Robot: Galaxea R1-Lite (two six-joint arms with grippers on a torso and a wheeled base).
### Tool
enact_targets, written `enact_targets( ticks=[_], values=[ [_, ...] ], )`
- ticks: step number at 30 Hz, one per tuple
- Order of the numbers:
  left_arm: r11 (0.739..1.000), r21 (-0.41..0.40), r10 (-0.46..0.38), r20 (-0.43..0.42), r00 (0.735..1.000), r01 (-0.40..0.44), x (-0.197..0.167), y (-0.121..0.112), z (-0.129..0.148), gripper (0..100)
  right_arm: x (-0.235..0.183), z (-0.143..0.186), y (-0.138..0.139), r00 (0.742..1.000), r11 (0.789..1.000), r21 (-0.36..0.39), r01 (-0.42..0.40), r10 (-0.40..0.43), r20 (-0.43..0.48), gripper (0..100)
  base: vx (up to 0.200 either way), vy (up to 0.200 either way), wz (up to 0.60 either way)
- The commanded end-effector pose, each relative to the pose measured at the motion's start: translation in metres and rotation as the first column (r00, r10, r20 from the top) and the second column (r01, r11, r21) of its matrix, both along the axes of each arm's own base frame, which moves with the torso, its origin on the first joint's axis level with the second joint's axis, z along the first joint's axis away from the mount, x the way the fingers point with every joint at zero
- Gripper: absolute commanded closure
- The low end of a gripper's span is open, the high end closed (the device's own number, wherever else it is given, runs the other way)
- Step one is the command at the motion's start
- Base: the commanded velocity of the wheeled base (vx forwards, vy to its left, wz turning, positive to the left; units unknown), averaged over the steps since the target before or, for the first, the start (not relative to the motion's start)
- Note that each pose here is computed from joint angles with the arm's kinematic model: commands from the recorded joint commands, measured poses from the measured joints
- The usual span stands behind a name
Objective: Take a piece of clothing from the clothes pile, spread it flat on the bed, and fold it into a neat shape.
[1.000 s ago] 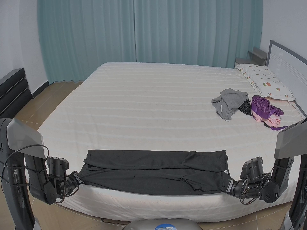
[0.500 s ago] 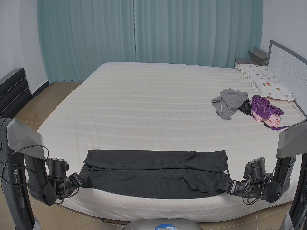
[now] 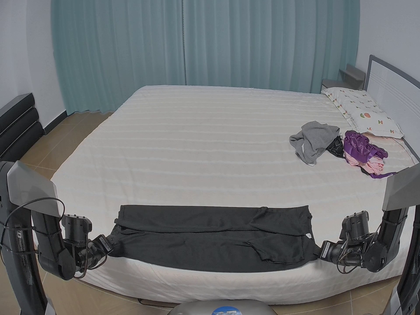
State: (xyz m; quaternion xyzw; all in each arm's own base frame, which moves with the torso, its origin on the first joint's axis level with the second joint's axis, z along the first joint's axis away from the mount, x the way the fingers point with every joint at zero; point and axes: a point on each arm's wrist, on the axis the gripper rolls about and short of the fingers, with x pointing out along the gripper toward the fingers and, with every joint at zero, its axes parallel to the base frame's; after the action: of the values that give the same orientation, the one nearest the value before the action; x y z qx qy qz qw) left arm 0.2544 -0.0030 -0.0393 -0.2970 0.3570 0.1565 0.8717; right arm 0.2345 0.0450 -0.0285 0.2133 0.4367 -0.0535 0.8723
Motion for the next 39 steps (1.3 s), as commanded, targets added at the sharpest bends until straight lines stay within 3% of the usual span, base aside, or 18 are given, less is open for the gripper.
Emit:
enact_targets(
  ticks=[1,10,20,21,28,31,39],
  values=[
    [1.000,0.000,0.002,0.001,1.000,-0.002,0.000,0.000,0.000,0,-0.001,0.001,-0.001,1.000,1.000,-0.001,0.003,-0.003,-0.001,100,0.000,0.000,0.00],
    [1.000,0.001,0.001,-0.001,1.000,-0.001,0.000,0.000,0.000,0,-0.004,0.011,-0.002,1.000,1.000,-0.012,-0.012,0.012,0.026,100,0.000,0.000,0.00],
    [1.000,0.001,0.001,0.004,1.000,-0.001,0.000,0.000,0.001,0,-0.010,-0.001,-0.006,0.998,0.997,-0.062,-0.048,0.046,-0.031,100,0.000,0.000,0.00],
    [1.000,-0.002,0.002,0.009,1.000,-0.002,0.000,0.001,0.002,0,-0.010,-0.003,-0.008,0.998,0.995,-0.074,-0.061,0.058,-0.039,0,0.000,0.000,0.00],
    [1.000,-0.005,0.011,0.029,1.000,-0.011,0.002,0.003,0.007,0,-0.003,0.010,-0.008,0.997,0.998,-0.052,-0.047,0.050,0.053,0,0.000,0.000,0.00],
    [1.000,-0.011,0.020,0.052,0.998,-0.020,0.005,0.004,0.010,0,0.006,0.022,-0.008,0.992,1.000,0.005,-0.010,0.009,0.125,0,0.000,0.000,0.00],
    [0.985,-0.174,0.008,0.139,0.990,0.016,0.009,0.003,0.032,0,0.022,0.031,-0.004,0.984,0.986,0.164,0.035,-0.062,0.164,0,0.000,0.000,0.00]
  ],
)
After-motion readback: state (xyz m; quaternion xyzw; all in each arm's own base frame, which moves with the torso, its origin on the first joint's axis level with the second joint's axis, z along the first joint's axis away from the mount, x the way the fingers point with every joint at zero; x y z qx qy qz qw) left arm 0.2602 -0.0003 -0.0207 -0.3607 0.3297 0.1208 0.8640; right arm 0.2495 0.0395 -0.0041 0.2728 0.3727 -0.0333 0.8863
